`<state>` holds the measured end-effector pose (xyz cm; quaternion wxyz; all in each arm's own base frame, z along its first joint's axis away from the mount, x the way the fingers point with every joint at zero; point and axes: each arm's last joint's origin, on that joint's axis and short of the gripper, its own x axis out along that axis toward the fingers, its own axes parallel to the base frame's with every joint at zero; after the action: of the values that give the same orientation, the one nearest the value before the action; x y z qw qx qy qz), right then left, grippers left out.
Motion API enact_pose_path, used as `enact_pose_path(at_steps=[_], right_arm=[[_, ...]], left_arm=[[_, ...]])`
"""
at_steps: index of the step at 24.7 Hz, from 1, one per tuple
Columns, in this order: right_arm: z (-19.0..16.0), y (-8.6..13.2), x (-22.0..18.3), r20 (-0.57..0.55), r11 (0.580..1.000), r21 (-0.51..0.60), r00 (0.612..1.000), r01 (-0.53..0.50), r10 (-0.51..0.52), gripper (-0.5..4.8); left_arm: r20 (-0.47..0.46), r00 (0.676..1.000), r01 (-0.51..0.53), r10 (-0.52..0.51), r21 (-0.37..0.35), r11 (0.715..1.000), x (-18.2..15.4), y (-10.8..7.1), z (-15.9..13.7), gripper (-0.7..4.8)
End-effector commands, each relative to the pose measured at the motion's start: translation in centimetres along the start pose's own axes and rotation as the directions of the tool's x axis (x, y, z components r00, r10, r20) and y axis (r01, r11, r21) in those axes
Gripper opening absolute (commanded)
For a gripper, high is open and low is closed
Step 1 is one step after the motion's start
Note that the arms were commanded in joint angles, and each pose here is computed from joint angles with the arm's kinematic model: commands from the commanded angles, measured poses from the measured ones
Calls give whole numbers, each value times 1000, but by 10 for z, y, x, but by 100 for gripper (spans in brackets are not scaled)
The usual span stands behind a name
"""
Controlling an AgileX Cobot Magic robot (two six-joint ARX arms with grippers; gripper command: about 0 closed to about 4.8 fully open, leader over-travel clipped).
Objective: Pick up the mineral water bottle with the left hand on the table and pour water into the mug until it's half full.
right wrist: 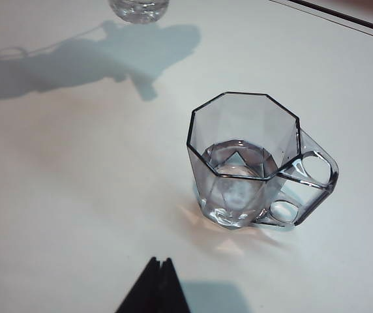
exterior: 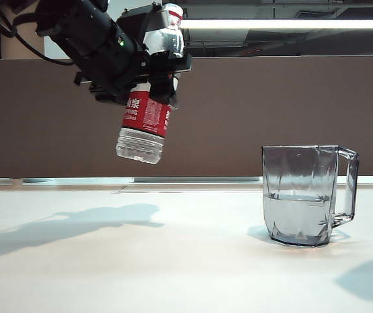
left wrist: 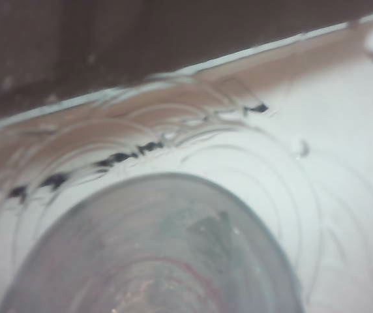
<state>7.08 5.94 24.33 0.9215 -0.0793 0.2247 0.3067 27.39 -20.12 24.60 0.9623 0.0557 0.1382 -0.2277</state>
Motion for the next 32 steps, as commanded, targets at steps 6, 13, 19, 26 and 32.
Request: enact_pose_path(at_steps=[6,13,19,26,32], right_arm=[[3,0,-2,19,1000,4,1000,-4,3,-1],[3,0,-2,19,1000,4,1000,-4,3,-1],[3,0,-2,19,1000,4,1000,-4,4,-2],[3,0,-2,19,1000,4,1000,-5,5,-1],[3,0,-2,18,1000,3,1000,-15,15,-1]], left_arm=[[62,998,-4,7,-50,999,-8,5,2,238],[112,993,-15,29,-130,991,-15,9,-32,238],[102,987,-103,123,-180,978,-22,13,-51,238],[40,957,-278,289,-167,946,-30,19,-65,238],[25,958,-280,287,-160,947,-30,19,-67,238]])
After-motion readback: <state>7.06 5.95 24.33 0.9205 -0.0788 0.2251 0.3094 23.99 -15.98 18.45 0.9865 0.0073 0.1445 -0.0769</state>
